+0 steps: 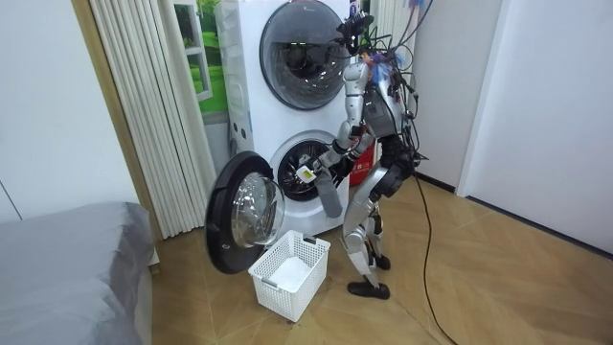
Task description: Put towel into washing machine
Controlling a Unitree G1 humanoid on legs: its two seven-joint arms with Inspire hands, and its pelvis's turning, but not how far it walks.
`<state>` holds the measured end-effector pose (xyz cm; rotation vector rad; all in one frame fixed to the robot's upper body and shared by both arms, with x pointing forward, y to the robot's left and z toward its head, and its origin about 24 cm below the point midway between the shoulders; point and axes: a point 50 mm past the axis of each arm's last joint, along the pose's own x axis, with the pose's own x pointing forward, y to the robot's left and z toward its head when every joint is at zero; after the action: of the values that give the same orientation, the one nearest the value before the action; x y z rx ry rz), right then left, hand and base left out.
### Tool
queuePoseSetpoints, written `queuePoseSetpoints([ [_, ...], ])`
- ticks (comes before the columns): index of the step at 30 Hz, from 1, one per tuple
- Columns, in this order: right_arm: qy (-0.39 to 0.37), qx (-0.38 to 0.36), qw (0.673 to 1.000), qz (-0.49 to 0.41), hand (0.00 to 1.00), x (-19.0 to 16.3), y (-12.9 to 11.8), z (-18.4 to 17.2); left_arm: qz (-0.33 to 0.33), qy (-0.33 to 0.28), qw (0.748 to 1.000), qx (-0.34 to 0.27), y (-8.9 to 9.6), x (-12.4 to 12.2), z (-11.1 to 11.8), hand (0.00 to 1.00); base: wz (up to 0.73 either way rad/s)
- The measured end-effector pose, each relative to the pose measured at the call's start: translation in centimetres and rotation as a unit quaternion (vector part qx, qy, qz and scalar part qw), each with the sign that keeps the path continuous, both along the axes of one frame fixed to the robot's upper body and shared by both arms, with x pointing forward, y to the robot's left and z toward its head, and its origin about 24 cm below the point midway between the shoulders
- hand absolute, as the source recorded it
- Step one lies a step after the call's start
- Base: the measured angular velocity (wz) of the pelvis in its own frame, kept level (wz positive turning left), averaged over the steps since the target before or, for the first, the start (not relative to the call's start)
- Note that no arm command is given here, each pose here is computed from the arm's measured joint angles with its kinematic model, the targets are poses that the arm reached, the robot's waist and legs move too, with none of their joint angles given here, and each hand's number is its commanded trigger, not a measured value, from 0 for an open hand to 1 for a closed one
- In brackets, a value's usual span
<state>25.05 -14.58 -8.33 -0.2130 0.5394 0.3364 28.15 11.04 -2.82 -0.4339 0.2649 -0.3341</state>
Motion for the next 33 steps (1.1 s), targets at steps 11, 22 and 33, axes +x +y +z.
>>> queuePoseSetpoints([
  [11, 0.003, -0.014, 1.000, 0.019, 0.00, -0.1, -0.3, -0.1, -0.041, -0.002, 0.996, -0.073, -0.7, 0.2, 0.8, 1.00, 0.00],
  [22, 0.036, -0.014, 0.999, 0.022, 1.00, -0.4, -0.4, -0.5, -0.075, 0.039, 0.983, -0.162, -1.6, -0.2, 0.5, 1.00, 0.00],
  [33, 0.049, -0.017, 0.998, 0.021, 1.00, -0.5, -0.4, -0.7, -0.075, 0.049, 0.976, -0.200, -1.9, -0.1, 0.7, 1.00, 0.00],
])
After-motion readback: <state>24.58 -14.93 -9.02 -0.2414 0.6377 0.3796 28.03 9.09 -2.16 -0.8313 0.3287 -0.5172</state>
